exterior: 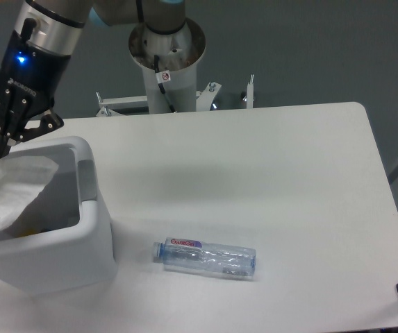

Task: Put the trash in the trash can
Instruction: 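Open the gripper to drop the bag into the bin, then move the open gripper down onto the clear water bottle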

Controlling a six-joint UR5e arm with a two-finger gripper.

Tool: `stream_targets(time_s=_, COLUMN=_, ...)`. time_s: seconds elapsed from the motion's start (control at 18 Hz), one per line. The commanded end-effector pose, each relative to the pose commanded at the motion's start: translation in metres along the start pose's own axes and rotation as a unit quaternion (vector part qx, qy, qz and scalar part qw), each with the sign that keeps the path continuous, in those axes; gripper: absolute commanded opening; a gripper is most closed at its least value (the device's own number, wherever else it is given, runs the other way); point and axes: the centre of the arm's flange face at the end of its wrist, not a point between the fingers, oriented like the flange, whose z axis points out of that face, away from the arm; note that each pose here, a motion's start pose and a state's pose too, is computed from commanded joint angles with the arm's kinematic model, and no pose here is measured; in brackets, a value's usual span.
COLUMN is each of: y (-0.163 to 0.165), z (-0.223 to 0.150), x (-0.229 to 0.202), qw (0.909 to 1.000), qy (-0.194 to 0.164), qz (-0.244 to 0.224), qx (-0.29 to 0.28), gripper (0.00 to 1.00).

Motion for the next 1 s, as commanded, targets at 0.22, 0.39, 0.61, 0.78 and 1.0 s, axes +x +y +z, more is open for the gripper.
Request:
stream_targets(time_s=0.22, y=-0.007, z=-0.011, x=0.003, qw=0.9999, qy=-0.005, qz=-0.004, qx=0.01, gripper=1.0)
stream_targets(time_s=0.39, y=-0.004, z=-0.016, x=-0.022, qw=0.9986, qy=-0.021, qz=-0.047, qx=0.012, gripper=1.0)
stream_targets(time_s=0.61, y=0.034, z=-0.044, x=-0.135, qw=0.9581, qy=-0.095, qz=-0.269, qx=0.023, gripper=1.0)
stream_targets(time_s=0.78, y=0.08, z=-0.052, x=-0.202, qw=0.9198, qy=-0.164, qz=-0.356, qx=0.008, gripper=1.0)
stream_targets(time_s=1.0, y=0.118, z=-0.022, x=-0.268, qw=0.8526, qy=-0.272, qz=-0.445, qx=-0.034, gripper=1.0)
